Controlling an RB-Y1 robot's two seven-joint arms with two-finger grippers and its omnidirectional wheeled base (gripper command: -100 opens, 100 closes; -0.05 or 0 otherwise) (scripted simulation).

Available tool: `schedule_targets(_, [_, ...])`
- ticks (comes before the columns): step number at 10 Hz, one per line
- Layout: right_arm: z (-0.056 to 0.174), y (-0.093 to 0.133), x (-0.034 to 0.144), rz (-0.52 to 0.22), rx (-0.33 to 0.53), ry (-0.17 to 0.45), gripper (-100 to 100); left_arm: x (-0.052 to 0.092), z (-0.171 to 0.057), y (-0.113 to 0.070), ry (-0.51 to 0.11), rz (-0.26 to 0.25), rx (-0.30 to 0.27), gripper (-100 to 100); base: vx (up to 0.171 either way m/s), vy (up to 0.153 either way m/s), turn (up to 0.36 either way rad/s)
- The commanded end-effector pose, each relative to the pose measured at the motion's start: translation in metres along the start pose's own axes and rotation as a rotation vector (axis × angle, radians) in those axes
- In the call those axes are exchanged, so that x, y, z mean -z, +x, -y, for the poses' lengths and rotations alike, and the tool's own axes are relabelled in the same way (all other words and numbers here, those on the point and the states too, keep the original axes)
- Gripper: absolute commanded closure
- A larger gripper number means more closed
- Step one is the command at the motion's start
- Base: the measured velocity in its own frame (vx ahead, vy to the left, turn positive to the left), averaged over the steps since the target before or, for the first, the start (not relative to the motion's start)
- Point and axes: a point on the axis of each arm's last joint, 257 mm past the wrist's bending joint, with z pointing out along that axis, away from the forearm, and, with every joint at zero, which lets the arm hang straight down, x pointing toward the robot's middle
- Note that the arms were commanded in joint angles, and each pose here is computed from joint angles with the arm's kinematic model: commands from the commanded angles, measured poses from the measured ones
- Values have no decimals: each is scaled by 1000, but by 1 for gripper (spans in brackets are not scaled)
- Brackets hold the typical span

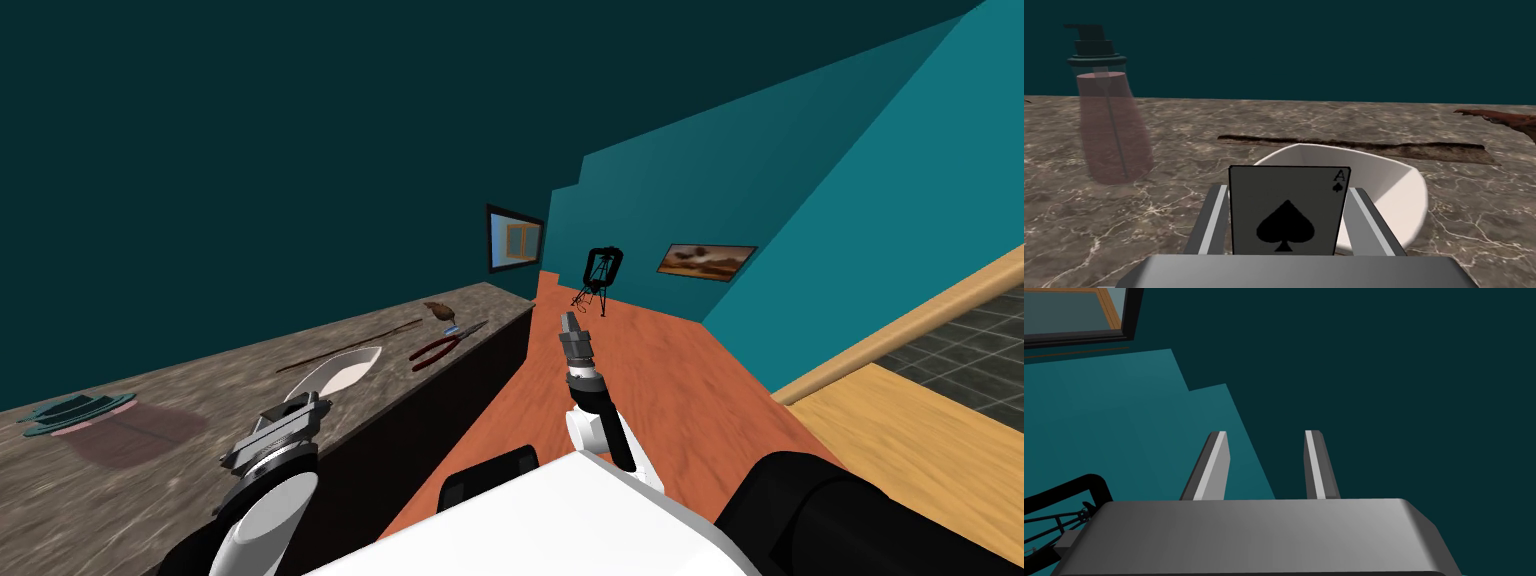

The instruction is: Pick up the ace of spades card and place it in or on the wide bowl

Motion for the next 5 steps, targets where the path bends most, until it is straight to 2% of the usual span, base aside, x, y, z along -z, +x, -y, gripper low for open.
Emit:
schedule_targets(1, [0,0,0,0,0,0,0,-5,2,-2,-12,12,-9,100,82,38,-44])
schedule_targets(5, [0,0,0,0,0,0,0,-17,8,-2,-36,33,-25,100,105,37,-40])
